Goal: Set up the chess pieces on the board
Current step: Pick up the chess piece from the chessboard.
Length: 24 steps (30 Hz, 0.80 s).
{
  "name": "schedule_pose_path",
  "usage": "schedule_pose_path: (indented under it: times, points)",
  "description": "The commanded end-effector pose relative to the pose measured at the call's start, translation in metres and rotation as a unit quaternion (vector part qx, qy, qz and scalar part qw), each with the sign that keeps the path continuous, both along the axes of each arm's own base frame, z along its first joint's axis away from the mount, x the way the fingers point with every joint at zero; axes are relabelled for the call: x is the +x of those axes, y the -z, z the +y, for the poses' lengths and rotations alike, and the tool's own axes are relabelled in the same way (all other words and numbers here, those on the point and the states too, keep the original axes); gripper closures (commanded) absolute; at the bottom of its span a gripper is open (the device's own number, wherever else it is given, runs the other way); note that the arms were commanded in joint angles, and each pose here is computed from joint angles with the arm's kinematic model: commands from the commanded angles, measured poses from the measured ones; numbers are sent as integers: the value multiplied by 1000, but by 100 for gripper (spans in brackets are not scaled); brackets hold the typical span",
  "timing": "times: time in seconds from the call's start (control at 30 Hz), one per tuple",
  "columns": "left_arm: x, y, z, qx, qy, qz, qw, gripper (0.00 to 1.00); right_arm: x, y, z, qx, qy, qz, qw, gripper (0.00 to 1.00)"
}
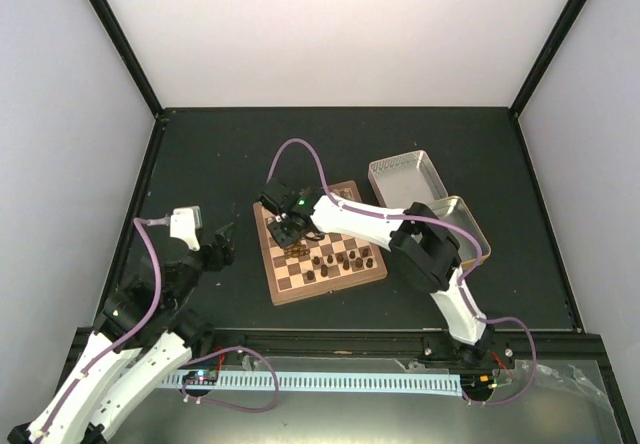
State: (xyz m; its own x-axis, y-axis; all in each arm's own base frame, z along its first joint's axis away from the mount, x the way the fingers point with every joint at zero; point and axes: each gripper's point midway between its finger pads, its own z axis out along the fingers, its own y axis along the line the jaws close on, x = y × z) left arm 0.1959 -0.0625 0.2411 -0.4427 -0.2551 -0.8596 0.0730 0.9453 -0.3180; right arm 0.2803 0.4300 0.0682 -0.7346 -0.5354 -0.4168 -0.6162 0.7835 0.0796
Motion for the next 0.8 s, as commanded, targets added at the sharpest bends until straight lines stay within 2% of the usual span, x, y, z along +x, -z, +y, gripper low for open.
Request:
schedule_pose_path:
  times: [0.0, 0.17, 0.6, 0.77]
  points:
    - [1, -1, 2, 3, -4, 0, 1000, 18, 9, 6, -4, -22, -11, -21, 999, 72]
    - [2, -1, 2, 4, -5, 1, 1000, 18, 8, 13, -2, -25, -23, -16, 999, 72]
    - [2, 0, 1, 4, -4, 2, 1000, 18, -1, 32, -4, -46, -55, 3, 997, 82]
    - [2, 0, 1, 4, -4, 2, 1000, 18, 0, 33, -3, -47, -62, -2, 997, 92]
